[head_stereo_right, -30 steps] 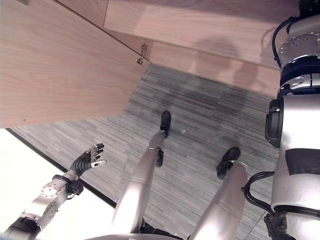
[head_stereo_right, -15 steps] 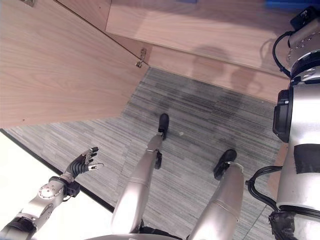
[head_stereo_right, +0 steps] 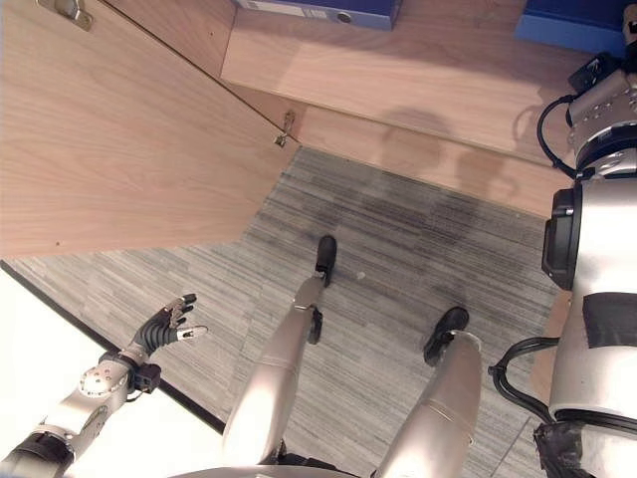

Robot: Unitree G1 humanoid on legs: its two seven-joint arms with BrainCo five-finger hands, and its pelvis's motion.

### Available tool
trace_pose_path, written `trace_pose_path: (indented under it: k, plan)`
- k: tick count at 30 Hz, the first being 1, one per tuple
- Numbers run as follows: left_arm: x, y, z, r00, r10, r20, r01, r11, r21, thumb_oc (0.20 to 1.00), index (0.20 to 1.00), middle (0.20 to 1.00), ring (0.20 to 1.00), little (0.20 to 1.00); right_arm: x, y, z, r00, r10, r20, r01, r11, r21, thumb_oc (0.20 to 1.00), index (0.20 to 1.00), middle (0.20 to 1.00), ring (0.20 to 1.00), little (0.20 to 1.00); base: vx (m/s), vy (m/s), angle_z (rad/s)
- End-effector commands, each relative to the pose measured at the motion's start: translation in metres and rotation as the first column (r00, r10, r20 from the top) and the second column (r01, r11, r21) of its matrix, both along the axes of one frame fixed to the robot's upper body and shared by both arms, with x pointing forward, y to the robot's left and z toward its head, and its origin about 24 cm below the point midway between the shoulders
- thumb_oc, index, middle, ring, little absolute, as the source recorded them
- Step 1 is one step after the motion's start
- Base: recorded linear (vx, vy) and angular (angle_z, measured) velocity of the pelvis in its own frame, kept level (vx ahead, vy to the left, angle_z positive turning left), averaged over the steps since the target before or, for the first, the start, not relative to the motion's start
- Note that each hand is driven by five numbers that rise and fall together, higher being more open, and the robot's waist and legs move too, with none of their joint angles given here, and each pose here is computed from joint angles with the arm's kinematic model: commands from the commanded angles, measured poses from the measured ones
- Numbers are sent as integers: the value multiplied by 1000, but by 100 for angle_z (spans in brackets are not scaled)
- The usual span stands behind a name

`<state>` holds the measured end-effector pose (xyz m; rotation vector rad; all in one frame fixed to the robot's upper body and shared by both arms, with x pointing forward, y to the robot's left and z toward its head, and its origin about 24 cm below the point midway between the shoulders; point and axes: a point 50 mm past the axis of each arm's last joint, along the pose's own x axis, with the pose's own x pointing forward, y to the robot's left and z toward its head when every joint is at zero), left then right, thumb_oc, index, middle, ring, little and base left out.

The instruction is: Put the empty folder in the office cabinet

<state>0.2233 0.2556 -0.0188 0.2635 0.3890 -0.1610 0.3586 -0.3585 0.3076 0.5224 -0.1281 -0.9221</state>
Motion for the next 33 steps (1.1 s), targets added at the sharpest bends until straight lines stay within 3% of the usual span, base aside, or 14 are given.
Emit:
trace_pose_path:
  k: [1,9,19,26,33]
  plan:
    - [18,10,8,997,54,48,-55,998,25,1000,1000,1000,1000,1000,-9,-18,-15,999,-40,-23,41,998,38,1000,1000,1000,1000,1000,0,0,0]
    - [19,-4,-3,996,78,31,-77,996,-34,1000,1000,1000,1000,1000,8,6,-106,996,5,-94,17,972,233,1000,1000,1000,1000,1000,4,-3,-3]
    - [-1,-3,-33,987,137,-89,-143,987,-70,1000,1000,1000,1000,1000,5,17,-170,993,58,-103,-29,965,259,1000,1000,1000,1000,1000,-7,12,-1]
    - [-27,-2,-62,955,207,-212,-237,963,-129,1000,1000,1000,1000,1000,-13,36,-239,988,149,-47,-131,954,270,1000,1000,1000,1000,1000,59,33,-5]
    - [-46,3,-76,929,248,-274,-291,948,-130,1000,1000,1000,1000,1000,-51,39,-299,987,121,-107,-76,932,353,1000,1000,1000,1000,1000,18,9,3]
